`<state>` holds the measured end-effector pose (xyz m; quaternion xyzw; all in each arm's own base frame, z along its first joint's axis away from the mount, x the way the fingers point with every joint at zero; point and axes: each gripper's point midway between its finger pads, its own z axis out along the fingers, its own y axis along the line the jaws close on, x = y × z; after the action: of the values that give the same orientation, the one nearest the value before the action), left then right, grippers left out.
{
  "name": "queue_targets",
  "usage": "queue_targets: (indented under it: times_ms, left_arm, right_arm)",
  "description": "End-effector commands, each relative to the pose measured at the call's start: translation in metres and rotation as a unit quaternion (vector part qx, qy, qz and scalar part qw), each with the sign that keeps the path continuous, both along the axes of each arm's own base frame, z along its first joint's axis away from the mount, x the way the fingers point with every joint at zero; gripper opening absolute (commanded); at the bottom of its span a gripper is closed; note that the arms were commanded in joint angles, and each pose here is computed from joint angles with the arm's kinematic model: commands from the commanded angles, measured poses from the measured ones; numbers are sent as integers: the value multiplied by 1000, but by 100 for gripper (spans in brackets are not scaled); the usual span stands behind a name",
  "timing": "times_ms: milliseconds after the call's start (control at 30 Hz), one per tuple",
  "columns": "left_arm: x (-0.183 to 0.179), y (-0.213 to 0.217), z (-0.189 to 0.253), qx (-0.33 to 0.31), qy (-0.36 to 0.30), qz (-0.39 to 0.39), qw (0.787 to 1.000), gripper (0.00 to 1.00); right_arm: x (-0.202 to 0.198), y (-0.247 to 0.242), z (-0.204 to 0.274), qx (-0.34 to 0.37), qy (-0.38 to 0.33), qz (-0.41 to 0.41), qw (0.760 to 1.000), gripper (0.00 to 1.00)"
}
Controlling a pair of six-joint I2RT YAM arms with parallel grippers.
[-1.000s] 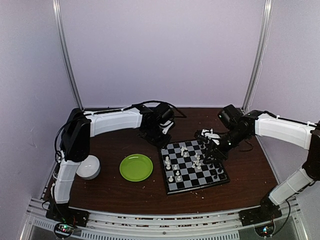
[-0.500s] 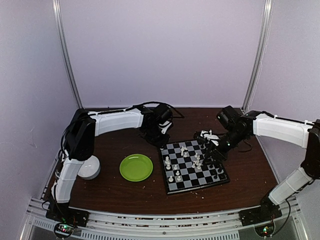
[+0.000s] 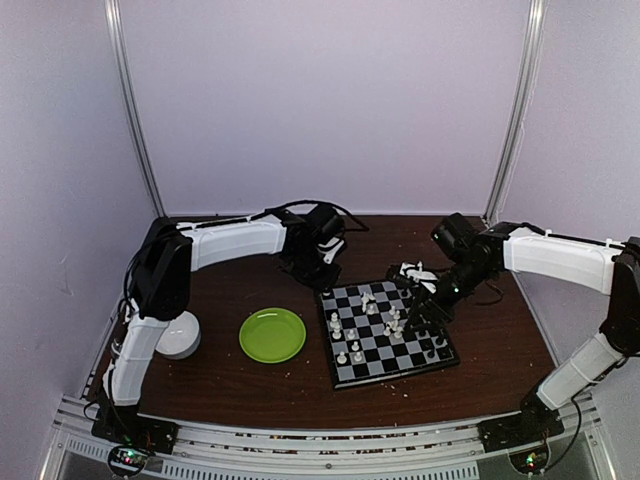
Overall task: Set up the chess pieces on the board
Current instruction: Place the rook at a1.
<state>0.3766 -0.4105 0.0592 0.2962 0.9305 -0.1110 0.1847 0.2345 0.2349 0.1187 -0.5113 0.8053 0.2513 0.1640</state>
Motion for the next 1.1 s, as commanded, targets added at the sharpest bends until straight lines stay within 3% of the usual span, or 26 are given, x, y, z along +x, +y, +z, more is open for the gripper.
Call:
queue_targets:
  times_ms: [0, 367, 767, 967, 1067]
  left_arm:
    - [10, -7, -2, -15, -5, -2, 1000, 0]
    - [9, -9, -7, -18, 2, -3, 1000, 7]
    - [11, -4, 17, -23, -14, 5, 1000, 34]
    - [3, 11, 89, -55, -59, 16, 997, 40]
    - [-4, 22, 120, -80, -84, 28, 993, 41]
  right_arm:
    - [-1, -1, 1, 1, 4, 3, 1000, 51]
    - [-2, -1, -2, -1, 9, 6, 1000, 52]
    - [1, -1, 4, -1, 3, -2, 1000, 53]
    - [30, -11, 62, -18, -88, -42, 995, 54]
    - [65, -26, 97, -45, -173, -112, 977, 54]
